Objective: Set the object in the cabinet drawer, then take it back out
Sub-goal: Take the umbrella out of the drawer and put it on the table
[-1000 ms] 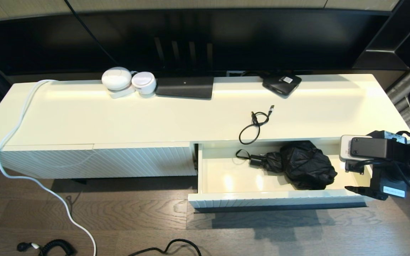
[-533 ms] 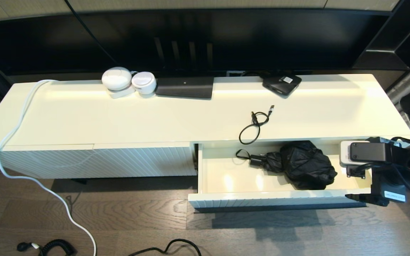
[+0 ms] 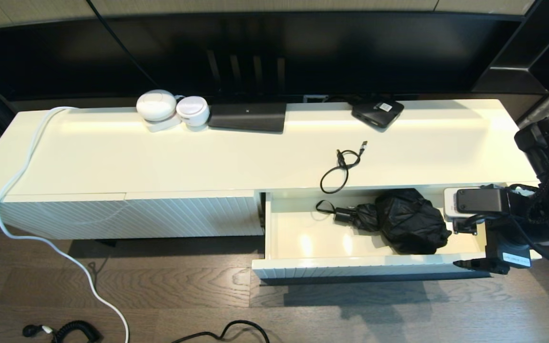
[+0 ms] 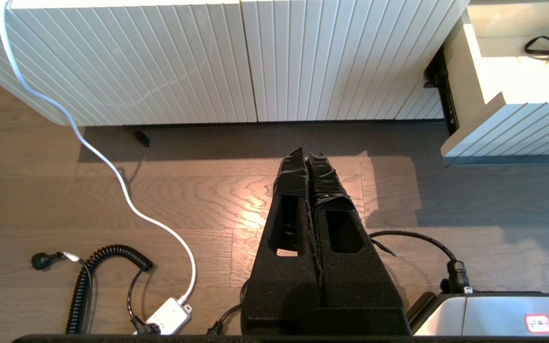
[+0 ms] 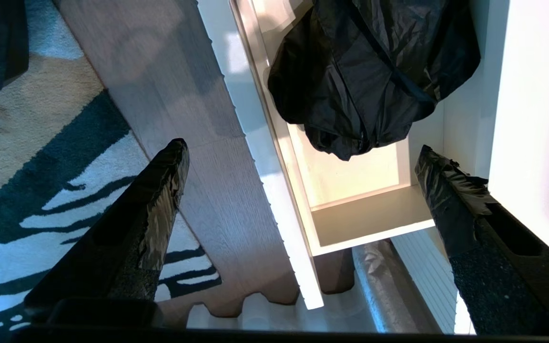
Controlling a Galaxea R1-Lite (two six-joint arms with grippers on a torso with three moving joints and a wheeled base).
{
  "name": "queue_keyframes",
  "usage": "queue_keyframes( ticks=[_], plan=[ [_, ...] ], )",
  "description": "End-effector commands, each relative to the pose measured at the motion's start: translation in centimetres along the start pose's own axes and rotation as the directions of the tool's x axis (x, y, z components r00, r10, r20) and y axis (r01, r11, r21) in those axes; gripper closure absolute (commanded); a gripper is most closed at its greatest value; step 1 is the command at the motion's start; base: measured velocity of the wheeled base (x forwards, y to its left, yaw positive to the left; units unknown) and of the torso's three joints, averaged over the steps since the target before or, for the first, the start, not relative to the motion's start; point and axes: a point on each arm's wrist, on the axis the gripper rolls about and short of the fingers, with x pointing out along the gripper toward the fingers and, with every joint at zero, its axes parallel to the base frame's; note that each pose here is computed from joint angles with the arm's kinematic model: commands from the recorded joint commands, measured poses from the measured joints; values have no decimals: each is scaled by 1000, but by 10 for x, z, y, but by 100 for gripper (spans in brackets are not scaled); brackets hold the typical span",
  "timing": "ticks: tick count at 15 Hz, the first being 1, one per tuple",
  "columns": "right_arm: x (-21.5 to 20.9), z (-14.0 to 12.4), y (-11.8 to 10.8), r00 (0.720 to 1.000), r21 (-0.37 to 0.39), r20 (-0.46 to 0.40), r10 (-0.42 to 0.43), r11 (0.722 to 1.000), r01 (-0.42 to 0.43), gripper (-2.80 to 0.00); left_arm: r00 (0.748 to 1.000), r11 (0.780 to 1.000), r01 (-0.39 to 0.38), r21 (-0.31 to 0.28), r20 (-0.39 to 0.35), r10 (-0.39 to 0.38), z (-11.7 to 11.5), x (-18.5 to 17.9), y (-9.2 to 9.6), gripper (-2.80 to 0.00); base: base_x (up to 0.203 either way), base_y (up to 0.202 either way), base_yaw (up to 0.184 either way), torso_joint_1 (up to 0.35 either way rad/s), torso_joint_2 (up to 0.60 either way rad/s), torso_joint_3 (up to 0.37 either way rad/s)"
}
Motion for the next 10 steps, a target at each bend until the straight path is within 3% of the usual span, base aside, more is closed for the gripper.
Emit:
queue_keyframes(
  ticks=[1,7,10],
  plan=[
    [1,1,0,1000,-8,-2,9,1000,-9,-280,1000,1000,0,-1,-1,0,0,0,0,0,0,0,0,0,0,0],
    [5,2,0,1000,-8,-8,27,1000,-27,-280,1000,1000,0,-1,1,0,0,0,0,0,0,0,0,0,0,0],
    [15,3,-2,996,-7,-11,92,996,-92,-280,1000,1000,0,-1,-1,0,0,0,0,0,0,0,0,0,0,0]
  ],
)
